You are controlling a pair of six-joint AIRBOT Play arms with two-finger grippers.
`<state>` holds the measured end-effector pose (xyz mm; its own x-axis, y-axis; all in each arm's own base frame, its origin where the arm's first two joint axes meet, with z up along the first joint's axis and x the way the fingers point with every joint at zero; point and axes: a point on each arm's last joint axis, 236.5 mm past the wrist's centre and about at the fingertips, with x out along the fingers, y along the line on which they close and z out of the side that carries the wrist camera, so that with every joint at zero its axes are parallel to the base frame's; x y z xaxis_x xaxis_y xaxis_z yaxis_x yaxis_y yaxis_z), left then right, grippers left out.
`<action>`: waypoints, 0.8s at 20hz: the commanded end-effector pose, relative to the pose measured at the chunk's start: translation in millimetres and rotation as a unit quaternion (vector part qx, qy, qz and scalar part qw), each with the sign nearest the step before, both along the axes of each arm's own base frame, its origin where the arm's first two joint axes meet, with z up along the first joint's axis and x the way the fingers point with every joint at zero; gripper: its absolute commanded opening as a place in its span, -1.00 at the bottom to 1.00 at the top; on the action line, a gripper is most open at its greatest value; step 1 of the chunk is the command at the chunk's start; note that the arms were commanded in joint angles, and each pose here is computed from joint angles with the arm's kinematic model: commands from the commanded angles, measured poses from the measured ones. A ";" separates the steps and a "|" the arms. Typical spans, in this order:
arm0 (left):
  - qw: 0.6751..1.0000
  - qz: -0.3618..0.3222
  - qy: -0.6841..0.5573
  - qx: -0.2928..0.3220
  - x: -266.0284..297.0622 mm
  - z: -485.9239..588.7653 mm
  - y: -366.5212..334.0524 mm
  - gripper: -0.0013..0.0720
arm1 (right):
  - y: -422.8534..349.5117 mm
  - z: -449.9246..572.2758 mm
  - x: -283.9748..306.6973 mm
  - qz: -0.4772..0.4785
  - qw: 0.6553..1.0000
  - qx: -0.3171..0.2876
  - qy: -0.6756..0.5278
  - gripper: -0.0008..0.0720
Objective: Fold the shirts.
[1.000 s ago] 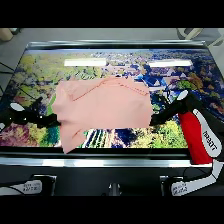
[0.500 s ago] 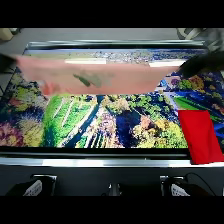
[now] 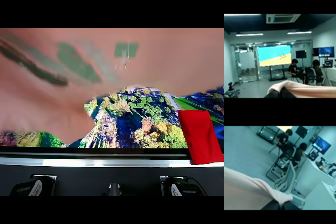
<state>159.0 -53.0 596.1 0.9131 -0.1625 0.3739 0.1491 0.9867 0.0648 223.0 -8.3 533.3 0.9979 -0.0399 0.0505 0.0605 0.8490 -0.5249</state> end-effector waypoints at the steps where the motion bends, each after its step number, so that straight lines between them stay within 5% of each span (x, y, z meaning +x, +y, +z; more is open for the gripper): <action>1: 0.999 0.022 0.038 -0.003 -2.9 -16.4 7.3 -0.91 | -1.2 -18.6 -11.4 -0.005 0.999 0.005 0.040 -0.92; 7: 0.958 0.054 0.280 -0.015 77.2 -127.3 41.5 -0.91 | -4.6 -133.2 42.7 -0.001 0.959 0.019 0.283 -0.92; 12: 0.829 0.018 0.559 -0.025 175.7 -321.6 58.7 -0.91 | -8.1 -321.1 134.8 0.014 0.821 0.039 0.570 -0.92; 16: 0.750 -0.011 0.660 -0.035 231.3 -468.4 48.0 -0.91 | -5.7 -449.1 215.9 0.017 0.781 0.073 0.620 -0.92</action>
